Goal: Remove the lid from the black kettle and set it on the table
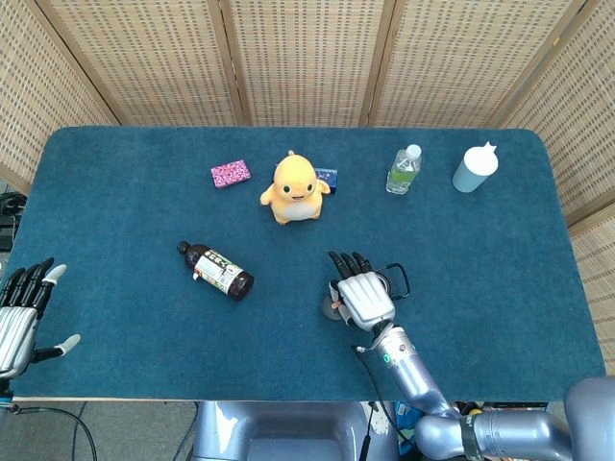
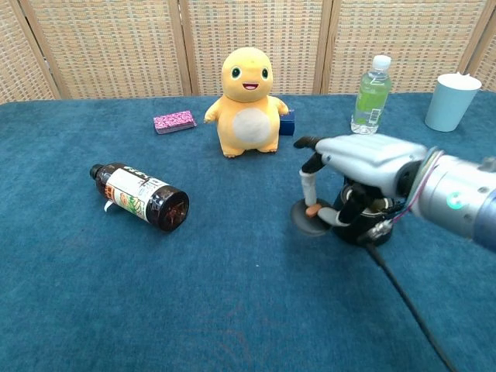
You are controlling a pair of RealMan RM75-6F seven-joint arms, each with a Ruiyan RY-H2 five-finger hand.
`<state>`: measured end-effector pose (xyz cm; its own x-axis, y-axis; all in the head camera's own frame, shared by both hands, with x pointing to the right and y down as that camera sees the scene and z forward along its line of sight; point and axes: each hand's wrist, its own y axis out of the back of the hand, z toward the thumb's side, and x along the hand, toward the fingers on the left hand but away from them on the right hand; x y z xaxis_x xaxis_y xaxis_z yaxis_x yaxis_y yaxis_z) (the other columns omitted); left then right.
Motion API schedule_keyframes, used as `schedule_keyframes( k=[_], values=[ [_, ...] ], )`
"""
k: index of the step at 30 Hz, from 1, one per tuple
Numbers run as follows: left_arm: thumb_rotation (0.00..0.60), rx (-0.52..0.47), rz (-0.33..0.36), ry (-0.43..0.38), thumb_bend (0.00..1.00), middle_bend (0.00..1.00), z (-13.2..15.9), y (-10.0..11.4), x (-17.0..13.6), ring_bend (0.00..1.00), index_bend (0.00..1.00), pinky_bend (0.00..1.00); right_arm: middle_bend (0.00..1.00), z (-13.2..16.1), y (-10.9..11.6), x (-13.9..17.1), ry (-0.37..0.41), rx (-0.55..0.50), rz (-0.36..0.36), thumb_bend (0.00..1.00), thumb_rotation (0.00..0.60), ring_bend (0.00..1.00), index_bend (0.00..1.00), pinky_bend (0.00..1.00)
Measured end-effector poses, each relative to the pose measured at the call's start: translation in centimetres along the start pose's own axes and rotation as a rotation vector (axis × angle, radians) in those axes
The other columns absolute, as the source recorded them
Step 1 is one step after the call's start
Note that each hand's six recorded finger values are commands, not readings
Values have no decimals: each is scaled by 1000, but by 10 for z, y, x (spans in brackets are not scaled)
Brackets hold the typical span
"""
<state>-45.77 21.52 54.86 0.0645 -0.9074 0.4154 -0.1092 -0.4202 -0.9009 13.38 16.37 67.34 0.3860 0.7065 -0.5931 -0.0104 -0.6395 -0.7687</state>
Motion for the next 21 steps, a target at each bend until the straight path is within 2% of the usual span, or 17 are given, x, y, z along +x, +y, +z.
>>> schedule_keyframes(
  k=[4, 5, 7, 9, 11, 21],
  values=[
    [600, -3, 0, 1, 129, 0, -1, 1, 0, 0, 0, 0, 0, 8, -11, -4, 11, 36, 17, 589, 600, 0, 646, 0],
    [600, -3, 0, 1, 130, 0, -1, 1, 0, 0, 0, 0, 0, 8, -13, -5, 9, 42, 20, 557, 600, 0, 615, 0],
    [600, -5, 0, 2, 130, 0, -2, 1, 0, 0, 0, 0, 0, 7, -17, -6, 3, 54, 29, 427, 600, 0, 485, 0],
    [600, -7, 1, 2, 130, 0, -2, 1, 0, 0, 0, 0, 0, 6, -19, -6, -2, 58, 38, 260, 600, 0, 314, 0],
    [600, -8, 1, 2, 130, 0, -2, 2, 1, 0, 0, 0, 0, 5, -20, -5, -6, 61, 45, 207, 600, 0, 254, 0],
    [600, -5, -6, -2, 130, 0, -1, 0, 0, 0, 0, 0, 0, -5, 3, 2, -14, 35, -1, 173, 600, 0, 231, 0]
  ],
)
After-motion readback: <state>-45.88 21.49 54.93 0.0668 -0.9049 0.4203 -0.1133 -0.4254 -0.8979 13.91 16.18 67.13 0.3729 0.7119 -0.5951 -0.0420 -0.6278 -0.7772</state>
